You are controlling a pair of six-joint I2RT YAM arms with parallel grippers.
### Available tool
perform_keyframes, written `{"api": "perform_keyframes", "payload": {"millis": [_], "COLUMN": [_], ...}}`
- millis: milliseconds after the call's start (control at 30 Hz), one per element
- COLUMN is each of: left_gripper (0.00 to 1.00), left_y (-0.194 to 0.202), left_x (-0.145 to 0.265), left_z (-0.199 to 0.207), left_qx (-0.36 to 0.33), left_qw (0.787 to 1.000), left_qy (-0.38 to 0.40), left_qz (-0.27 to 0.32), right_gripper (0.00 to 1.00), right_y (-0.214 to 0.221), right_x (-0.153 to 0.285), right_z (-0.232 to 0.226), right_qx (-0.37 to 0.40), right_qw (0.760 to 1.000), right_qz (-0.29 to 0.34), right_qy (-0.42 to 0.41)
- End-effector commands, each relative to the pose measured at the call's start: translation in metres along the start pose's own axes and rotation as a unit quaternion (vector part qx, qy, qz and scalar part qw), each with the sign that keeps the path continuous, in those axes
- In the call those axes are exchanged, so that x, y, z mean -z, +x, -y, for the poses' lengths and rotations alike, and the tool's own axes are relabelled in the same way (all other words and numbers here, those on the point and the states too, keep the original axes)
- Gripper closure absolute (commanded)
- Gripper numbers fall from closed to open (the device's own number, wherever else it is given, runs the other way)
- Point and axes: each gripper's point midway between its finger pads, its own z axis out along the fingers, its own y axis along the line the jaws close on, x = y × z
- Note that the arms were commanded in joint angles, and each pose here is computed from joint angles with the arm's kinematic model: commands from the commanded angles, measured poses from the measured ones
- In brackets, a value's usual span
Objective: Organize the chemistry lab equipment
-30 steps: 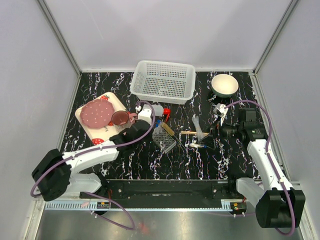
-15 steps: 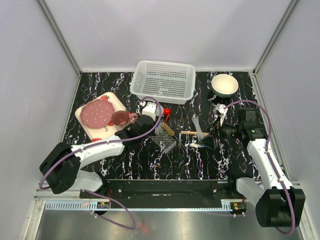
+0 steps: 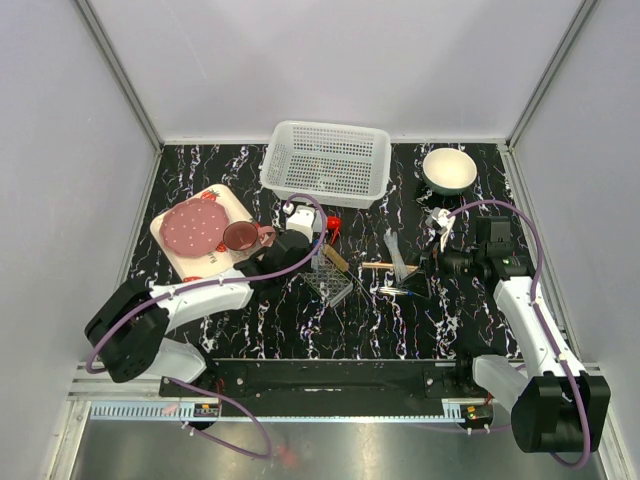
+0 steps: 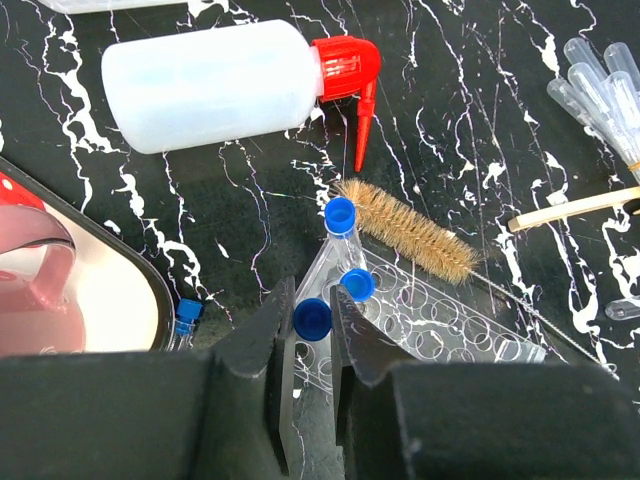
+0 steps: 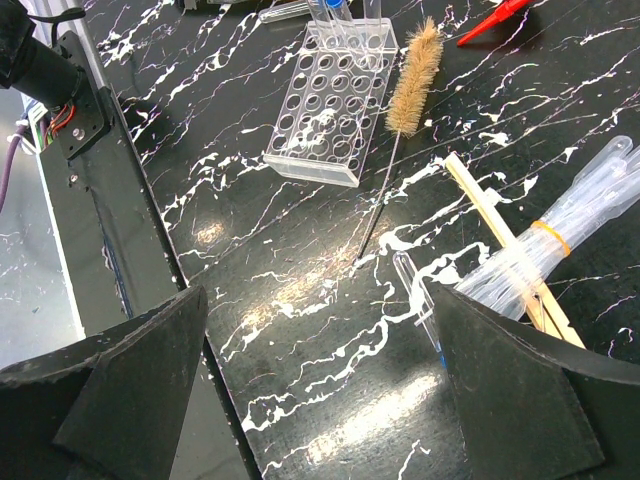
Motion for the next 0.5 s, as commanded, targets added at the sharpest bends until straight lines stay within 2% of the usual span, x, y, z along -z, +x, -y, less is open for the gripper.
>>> {"api": "perform_keyframes", "payload": {"millis": [0,300,467], "left_gripper": [0.89,0.77,0.6], "left_y": [-0.0123,-0.0091,-0.0156], "left_x": [-0.005,-0.0059,0.0006], "left_z": [0.007,0.006,0.0017], "left_qx": [0.018,0.017,0.025], "left_qw": [1.0,1.0,0.999], "left_qy": [0.011,0.01,0.003], "left_qz": [0.022,0.023,0.032], "right_gripper": [0.0,0.0,0.0], "right_y": [-0.0141,-0.0126,-0.0116], "right_x": [0.0037,0.0029,0.0031], "right_z": [0.0045,0.0052,0.0059], "right_qx": [0.025,0.022,0.024], "right_qw": [1.0,1.0,1.0], "right_qz": [0.007,0.004,0.002], "right_qy": [0.01,0.01,0.011]}}
